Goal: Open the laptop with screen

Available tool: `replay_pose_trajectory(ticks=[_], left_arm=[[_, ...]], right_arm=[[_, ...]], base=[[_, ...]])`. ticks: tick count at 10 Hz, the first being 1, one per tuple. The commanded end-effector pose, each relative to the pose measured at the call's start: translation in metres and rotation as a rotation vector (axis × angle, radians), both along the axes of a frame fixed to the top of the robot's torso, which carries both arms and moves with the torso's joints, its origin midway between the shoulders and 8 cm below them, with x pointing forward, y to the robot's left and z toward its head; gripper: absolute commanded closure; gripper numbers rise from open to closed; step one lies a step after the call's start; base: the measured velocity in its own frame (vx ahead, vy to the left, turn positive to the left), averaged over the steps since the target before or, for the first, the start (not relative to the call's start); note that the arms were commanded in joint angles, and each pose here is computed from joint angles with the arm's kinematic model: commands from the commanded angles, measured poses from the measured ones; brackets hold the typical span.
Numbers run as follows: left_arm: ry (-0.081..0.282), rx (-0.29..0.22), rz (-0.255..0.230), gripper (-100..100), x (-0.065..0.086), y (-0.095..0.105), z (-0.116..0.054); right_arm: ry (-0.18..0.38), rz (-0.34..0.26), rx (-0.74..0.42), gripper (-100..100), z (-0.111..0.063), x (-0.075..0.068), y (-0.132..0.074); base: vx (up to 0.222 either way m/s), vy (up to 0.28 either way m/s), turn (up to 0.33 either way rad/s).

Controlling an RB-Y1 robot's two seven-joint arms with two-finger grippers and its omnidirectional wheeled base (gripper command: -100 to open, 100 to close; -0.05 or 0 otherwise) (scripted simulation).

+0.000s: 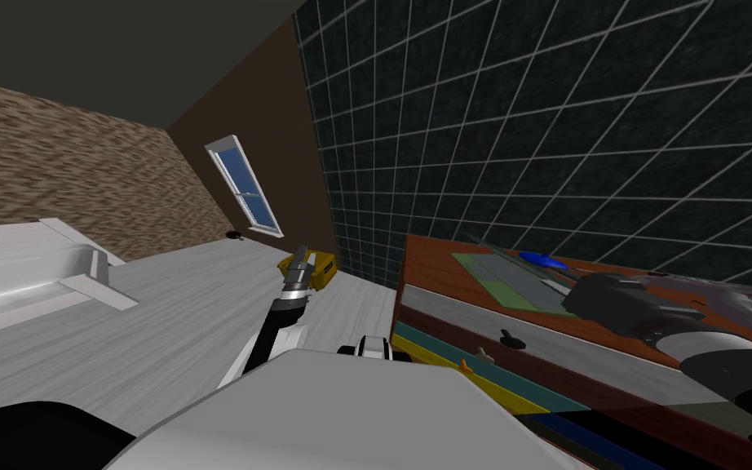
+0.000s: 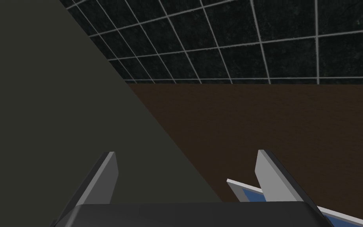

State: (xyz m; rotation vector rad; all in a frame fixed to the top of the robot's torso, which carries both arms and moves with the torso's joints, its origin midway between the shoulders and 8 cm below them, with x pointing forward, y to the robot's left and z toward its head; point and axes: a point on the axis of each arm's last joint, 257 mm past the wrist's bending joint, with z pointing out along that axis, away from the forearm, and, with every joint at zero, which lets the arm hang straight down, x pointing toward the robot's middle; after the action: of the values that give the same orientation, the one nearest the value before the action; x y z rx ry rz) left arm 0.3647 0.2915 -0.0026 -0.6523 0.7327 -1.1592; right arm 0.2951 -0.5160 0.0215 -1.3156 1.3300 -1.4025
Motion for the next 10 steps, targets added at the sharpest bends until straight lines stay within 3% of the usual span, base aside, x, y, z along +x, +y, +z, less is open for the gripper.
replay_pose_trajectory(ticks=[1, 2, 3, 10], left_arm=[[0.0, 0.0, 0.0, 0, 0.0, 0.0, 0.0], [0.0, 0.0, 0.0, 0, 0.0, 0.0, 0.0], [0.0, 0.0, 0.0, 0, 0.0, 0.0, 0.0], [0.0, 0.0, 0.0, 0, 0.0, 0.0, 0.0]], right_arm=[[-0.001, 0.001, -0.01, 100, 0.001, 0.0, 0.001], [-0.001, 0.001, -0.01, 100, 0.001, 0.0, 0.001], [0.001, 0.012, -0.006, -100, 0.01, 0.002, 0.004], [0.0, 0.049, -0.008, -100, 0.044, 0.01, 0.016]], base=[[0.0, 0.0, 0.0], [-0.008, -0.01, 0.03], [0.006, -0.007, -0.063], [0.012, 0.011, -0.052]])
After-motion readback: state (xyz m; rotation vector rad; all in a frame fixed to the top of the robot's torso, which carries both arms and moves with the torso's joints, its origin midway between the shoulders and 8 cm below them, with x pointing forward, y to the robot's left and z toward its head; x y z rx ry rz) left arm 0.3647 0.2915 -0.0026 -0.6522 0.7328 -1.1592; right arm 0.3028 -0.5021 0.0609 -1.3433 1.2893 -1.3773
